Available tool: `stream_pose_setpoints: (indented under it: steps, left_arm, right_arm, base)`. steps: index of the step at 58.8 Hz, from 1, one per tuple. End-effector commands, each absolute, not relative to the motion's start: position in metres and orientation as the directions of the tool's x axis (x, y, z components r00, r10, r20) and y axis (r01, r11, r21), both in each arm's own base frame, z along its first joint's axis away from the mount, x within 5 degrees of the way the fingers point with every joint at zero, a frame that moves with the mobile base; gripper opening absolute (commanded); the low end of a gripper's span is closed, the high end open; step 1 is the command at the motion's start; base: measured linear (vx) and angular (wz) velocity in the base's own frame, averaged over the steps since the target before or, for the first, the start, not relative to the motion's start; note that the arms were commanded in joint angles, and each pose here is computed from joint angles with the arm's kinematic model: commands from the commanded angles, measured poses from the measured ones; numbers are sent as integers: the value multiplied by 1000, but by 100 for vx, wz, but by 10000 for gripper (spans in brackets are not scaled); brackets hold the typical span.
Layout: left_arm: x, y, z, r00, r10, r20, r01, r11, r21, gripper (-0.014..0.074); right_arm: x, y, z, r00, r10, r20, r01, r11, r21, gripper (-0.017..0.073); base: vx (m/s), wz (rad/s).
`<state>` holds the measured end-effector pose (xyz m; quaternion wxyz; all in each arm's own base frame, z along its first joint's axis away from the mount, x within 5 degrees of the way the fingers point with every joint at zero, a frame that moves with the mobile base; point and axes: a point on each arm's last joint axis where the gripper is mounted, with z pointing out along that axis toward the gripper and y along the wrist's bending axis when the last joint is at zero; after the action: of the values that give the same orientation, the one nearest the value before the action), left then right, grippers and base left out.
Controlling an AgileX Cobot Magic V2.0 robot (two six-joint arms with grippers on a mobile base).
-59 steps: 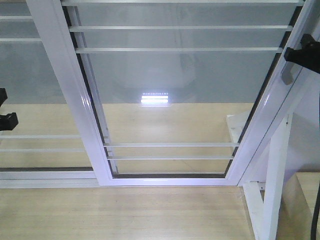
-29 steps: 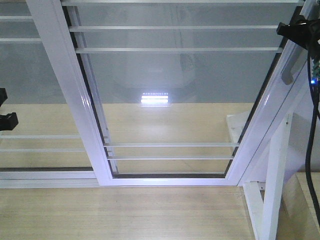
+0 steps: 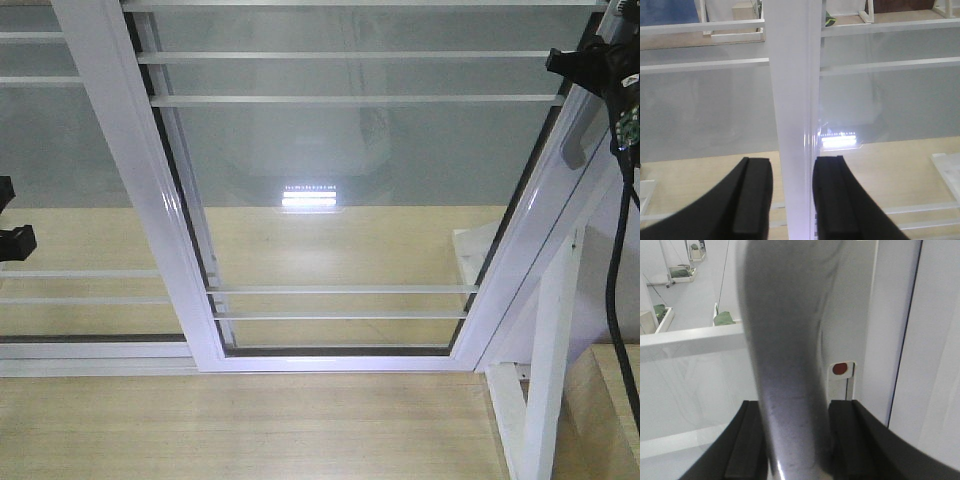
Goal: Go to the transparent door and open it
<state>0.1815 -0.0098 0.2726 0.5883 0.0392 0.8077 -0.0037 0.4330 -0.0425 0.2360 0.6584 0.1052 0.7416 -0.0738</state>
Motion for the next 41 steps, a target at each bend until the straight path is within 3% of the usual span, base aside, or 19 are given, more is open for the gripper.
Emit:
stream_pose_setpoints:
  steps: [1,12,41]
  left_arm:
    - [185,-11,293,-182,36,-983,68,997,24,360]
    - [185,-11,293,-182,35,-983,68,997,23,360]
    - [185,-11,293,-181,33,-983,68,997,21,360]
  right_arm:
    - [430,-40,273,-8,18,-1000,235,972,15,323]
    - [429,-34,277,-19,-3,-1000,205,979,-7,323]
    - [430,17,277,-31,-33,-999,71,997,-35,323]
  base:
    - [0,0]
    - [0,0]
    - [0,0]
